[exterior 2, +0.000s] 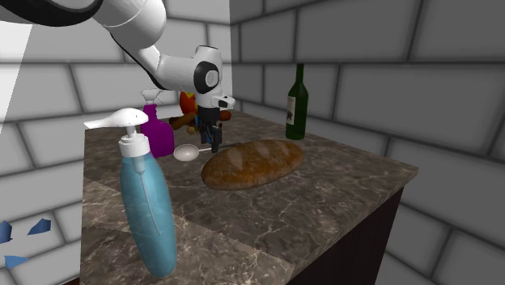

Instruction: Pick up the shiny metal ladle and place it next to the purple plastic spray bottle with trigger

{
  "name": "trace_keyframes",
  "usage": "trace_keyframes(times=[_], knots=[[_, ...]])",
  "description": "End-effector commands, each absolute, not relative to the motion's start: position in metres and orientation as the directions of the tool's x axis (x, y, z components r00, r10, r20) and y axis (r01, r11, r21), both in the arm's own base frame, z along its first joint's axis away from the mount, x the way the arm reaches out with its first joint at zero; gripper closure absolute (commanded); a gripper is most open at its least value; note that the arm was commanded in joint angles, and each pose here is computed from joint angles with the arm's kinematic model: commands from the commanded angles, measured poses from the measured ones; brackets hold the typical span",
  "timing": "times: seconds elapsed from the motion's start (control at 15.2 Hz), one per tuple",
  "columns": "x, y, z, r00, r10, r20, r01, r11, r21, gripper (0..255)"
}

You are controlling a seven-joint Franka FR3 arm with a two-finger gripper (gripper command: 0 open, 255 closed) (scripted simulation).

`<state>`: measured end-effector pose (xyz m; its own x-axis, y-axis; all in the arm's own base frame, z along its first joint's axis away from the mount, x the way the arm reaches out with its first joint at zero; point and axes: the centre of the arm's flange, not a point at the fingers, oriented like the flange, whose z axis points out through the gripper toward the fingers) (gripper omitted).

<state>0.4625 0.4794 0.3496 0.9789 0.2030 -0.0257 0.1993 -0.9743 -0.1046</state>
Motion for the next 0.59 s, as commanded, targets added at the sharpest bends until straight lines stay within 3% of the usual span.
trace_keyframes(times=[0.0,0.33,0.53], knots=[[0.463,0.479,0.350,0.979,0.203,-0.026,0.199,-0.974,-0.105,0],[0.465,0.475,0.399,0.979,0.203,-0.026,0.199,-0.974,-0.105,0],[0.465,0.475,0.399,0.979,0.203,-0.026,0.199,-0.974,-0.105,0]])
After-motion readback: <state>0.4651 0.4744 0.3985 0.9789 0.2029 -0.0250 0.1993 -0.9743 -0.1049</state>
